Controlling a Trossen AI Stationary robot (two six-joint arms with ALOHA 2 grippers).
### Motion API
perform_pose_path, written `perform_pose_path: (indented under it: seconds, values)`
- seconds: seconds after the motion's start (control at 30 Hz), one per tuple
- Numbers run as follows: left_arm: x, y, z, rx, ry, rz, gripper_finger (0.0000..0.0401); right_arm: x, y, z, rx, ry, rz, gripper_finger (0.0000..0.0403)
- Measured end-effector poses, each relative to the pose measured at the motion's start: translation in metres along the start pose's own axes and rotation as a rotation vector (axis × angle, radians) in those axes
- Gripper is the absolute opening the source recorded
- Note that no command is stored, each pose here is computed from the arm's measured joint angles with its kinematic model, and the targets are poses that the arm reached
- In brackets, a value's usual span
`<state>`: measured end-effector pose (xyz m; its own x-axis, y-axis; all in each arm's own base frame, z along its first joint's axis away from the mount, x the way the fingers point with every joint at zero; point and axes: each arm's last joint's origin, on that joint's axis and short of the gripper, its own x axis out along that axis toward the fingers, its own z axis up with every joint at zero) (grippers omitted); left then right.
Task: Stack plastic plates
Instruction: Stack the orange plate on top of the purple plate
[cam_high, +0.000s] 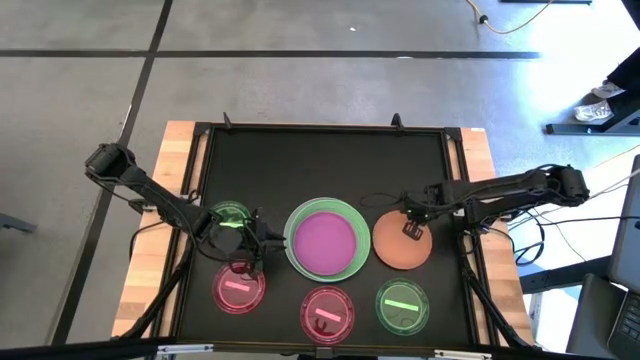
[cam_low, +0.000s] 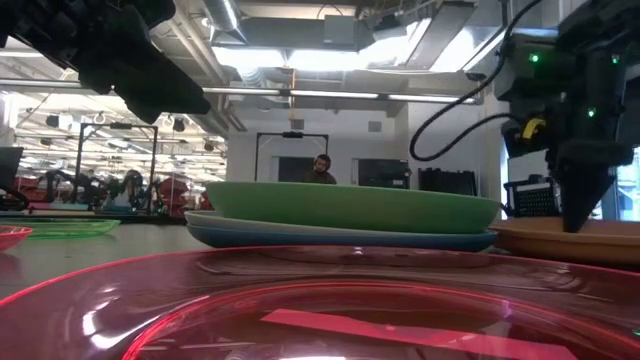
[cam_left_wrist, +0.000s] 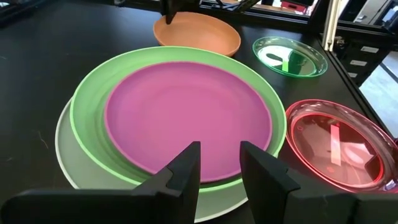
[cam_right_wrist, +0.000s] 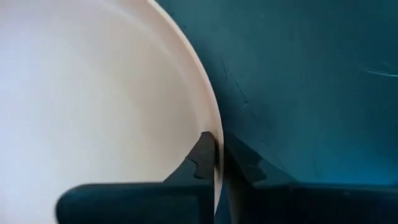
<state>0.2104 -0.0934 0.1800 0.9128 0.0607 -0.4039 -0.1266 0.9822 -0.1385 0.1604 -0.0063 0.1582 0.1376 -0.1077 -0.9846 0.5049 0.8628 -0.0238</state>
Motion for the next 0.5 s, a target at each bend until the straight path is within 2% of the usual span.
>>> perform_pose_path:
  seconds: [0.23, 0.5]
  values:
    - [0.000, 0.000, 0.000, 0.000, -0.005, 0.013, 0.0105, -0.030, 0.000, 0.010, -0.013, 0.032, -0.069, 0.0002]
    - [0.000, 0.000, 0.000, -0.001, -0.006, 0.015, 0.0105, -0.069, 0.007, 0.030, -0.081, -0.053, -0.028, 0.0002]
